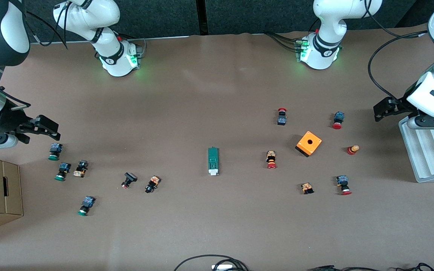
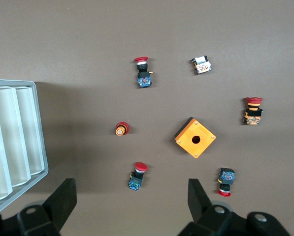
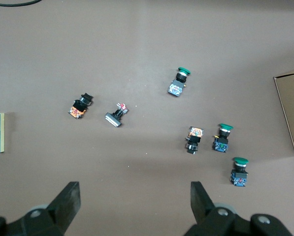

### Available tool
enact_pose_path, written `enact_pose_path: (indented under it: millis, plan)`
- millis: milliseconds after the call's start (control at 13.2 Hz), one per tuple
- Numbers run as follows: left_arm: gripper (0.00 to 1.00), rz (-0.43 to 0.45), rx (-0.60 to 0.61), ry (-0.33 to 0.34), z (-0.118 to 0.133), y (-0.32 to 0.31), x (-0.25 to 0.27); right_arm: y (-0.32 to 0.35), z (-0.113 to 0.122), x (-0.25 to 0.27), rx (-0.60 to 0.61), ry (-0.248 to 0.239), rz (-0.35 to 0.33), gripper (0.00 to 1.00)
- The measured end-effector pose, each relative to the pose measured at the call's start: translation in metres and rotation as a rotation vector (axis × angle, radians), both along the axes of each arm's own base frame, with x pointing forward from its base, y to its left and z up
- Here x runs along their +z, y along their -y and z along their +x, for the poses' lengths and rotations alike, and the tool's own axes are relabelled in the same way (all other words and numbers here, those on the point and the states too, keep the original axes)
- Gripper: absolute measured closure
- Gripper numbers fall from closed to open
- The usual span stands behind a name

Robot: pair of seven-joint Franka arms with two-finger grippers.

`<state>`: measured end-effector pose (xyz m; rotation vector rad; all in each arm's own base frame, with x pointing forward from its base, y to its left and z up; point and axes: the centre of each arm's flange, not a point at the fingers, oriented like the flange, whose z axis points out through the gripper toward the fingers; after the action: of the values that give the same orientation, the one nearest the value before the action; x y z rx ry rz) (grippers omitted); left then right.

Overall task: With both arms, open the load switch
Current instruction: 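Move the left gripper over the green load switch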

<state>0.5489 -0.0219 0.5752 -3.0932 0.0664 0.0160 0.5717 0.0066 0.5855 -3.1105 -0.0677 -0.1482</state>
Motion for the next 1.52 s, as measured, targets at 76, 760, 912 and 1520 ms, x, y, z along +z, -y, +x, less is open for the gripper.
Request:
enact_pose_path:
  millis: [76,760,912,1520]
  plan:
    - [0.0,0.0,0.0,0.0,0.0,0.0,0.0,0.0,0.0,0.0,0.0,0.003,0.0,0.0]
    - [0.0,0.0,-0.001,0.001,0.0,0.001,0.001,0.0,0.002,0.002,0.0,0.017,0.0,0.0]
    - [0.0,0.0,0.0,0.003,0.0,0.001,0.001,0.0,0.002,0.002,0.0,0.017,0.0,0.0]
    - [0.0,0.004,0.028,-0.013,-0.006,0.042,0.004,0.0,0.002,0.002,0.0,0.018,0.0,0.0]
